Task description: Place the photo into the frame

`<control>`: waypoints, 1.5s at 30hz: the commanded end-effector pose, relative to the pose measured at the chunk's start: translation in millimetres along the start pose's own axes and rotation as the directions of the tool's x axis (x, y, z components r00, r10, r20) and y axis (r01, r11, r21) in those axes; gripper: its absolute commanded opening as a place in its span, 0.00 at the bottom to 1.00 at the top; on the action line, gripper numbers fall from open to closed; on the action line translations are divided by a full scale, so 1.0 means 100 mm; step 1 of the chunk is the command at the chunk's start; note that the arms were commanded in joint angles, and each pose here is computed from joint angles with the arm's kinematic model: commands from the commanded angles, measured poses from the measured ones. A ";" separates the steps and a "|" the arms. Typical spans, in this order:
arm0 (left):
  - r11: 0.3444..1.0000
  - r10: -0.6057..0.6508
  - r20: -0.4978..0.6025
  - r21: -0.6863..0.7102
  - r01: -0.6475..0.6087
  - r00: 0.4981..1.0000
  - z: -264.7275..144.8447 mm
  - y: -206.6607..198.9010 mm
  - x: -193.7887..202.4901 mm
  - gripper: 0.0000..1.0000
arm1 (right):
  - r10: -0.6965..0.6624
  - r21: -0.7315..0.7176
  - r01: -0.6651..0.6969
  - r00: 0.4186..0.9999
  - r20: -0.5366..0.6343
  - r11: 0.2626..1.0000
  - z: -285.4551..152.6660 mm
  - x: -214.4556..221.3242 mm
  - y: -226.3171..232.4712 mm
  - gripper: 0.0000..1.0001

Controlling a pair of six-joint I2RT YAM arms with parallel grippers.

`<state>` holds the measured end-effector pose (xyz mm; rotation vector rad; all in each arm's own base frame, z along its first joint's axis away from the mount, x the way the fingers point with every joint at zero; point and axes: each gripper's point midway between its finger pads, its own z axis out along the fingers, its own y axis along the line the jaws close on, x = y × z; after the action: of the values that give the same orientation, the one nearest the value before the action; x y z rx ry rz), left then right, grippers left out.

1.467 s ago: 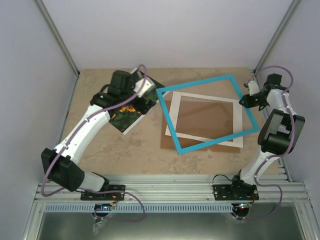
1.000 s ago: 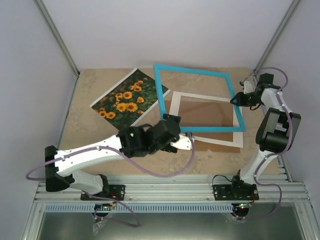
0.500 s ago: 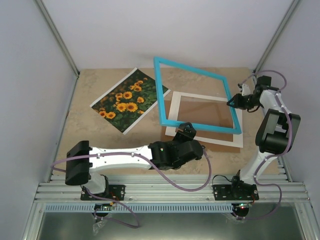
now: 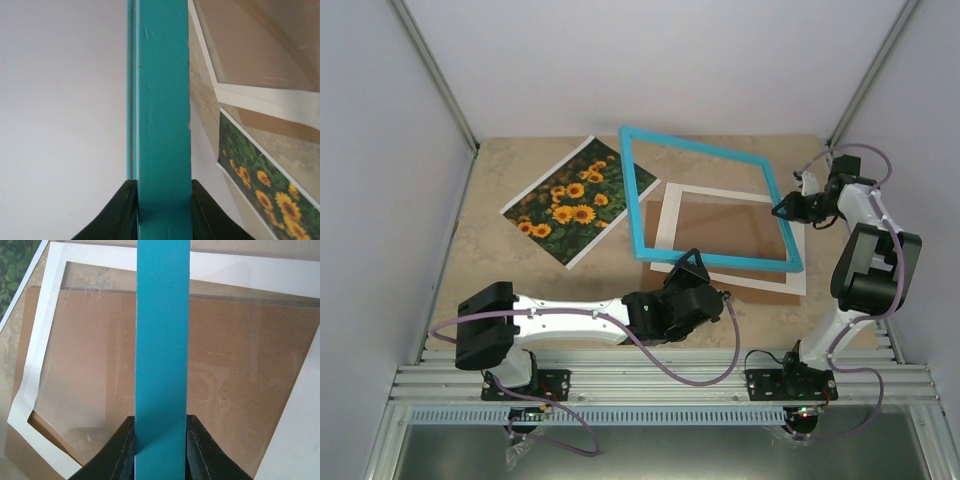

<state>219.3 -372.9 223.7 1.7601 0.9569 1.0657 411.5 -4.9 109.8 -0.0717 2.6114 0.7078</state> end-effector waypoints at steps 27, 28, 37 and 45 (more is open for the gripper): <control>0.548 -0.829 0.101 -0.049 0.835 0.550 -0.05 1.99 1.34 0.00 | -0.209 -0.035 0.305 0.727 0.654 0.952 -2.26 -1.01 0.50 0.96; 0.499 -0.859 0.117 -0.020 0.866 0.498 -0.08 2.03 1.40 0.00 | -0.213 -0.037 0.314 0.722 0.658 0.949 -2.25 -0.99 0.51 0.96; 0.058 -0.987 0.158 0.162 0.985 0.032 -0.26 2.31 2.10 0.00 | -0.191 -0.109 0.336 0.742 0.643 0.936 -2.12 -0.83 0.61 0.97; -0.350 -0.916 0.038 0.409 0.843 -0.399 -0.35 2.15 2.77 0.00 | -0.257 -0.138 0.425 0.742 0.619 0.895 -1.86 -0.77 0.99 0.97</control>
<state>347.5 -205.5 475.7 0.5601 1.7787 -0.2374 398.6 -41.8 321.4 -0.2452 1.8686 0.7860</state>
